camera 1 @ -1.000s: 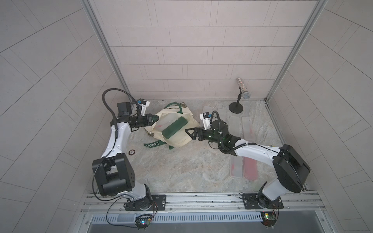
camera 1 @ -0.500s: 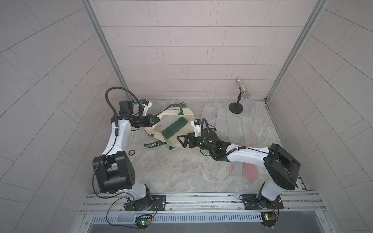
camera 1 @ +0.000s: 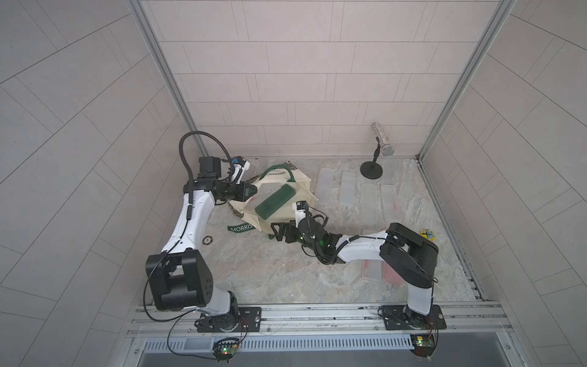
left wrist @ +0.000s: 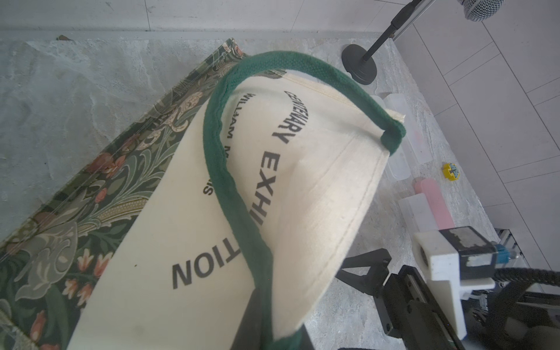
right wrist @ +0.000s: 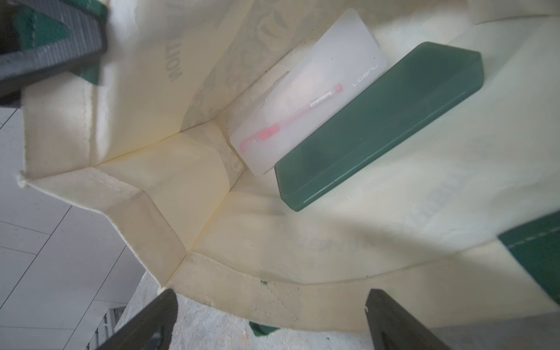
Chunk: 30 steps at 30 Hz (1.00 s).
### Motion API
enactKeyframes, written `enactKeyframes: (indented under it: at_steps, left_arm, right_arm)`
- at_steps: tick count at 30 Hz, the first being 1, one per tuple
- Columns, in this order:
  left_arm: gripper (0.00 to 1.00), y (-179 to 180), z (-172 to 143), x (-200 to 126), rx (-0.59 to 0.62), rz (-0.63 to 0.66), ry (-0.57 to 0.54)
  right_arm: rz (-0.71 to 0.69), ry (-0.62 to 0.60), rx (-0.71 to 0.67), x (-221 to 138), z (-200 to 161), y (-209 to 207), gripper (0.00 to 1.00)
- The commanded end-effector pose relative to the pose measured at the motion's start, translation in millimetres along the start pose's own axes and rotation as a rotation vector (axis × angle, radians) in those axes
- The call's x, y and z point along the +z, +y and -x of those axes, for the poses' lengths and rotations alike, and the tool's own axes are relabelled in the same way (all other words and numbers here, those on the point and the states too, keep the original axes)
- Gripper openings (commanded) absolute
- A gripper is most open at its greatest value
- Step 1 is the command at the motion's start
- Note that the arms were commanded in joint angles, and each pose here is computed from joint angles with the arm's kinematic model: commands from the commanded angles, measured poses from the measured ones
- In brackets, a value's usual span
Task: Take out the pencil case from the canvas bag
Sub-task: Pick up the pencil case from the canvas bag.
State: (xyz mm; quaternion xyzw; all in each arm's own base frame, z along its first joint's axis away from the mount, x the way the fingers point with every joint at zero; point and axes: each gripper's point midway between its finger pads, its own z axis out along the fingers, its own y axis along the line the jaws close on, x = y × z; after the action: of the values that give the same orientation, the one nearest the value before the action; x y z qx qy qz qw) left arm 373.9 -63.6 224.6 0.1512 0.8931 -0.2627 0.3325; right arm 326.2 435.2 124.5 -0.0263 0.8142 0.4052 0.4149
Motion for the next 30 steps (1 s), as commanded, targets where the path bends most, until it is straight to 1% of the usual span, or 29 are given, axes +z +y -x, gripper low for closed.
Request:
enactKeyframes:
  at_steps: [1,4,6,10,15,18,24,30]
  left_arm:
    - [0.0,-15,-11,-2,0.06,-0.015,0.021]
    - [0.0,-17,-15,-2,0.115,0.004,0.026]
    - [0.0,-20,-17,-2,0.128,-0.003,0.026]
    - [0.0,-28,-21,0,0.121,-0.052,0.022]
    - [0.0,-33,-26,1,0.111,-0.078,0.025]
    - [0.0,-37,-28,1,0.105,-0.103,0.024]
    - [0.0,-47,-27,-2,0.109,-0.15,-0.001]
    - [0.0,-49,-23,-6,0.117,-0.14,-0.031]
  right_arm:
    - [0.007,-0.005,0.081,14,-4,1,1.0]
    - [-0.018,0.015,0.136,27,-14,-8,1.0]
    - [-0.025,0.022,0.157,35,-17,-10,1.0]
    - [-0.04,-0.001,0.22,46,-14,-15,1.0]
    - [-0.04,-0.017,0.312,59,-13,-25,1.0]
    - [-0.073,-0.04,0.365,63,-12,-36,1.0]
    - [-0.072,-0.073,0.408,74,0,-39,1.0]
    - [-0.07,-0.084,0.449,84,11,-41,1.0]
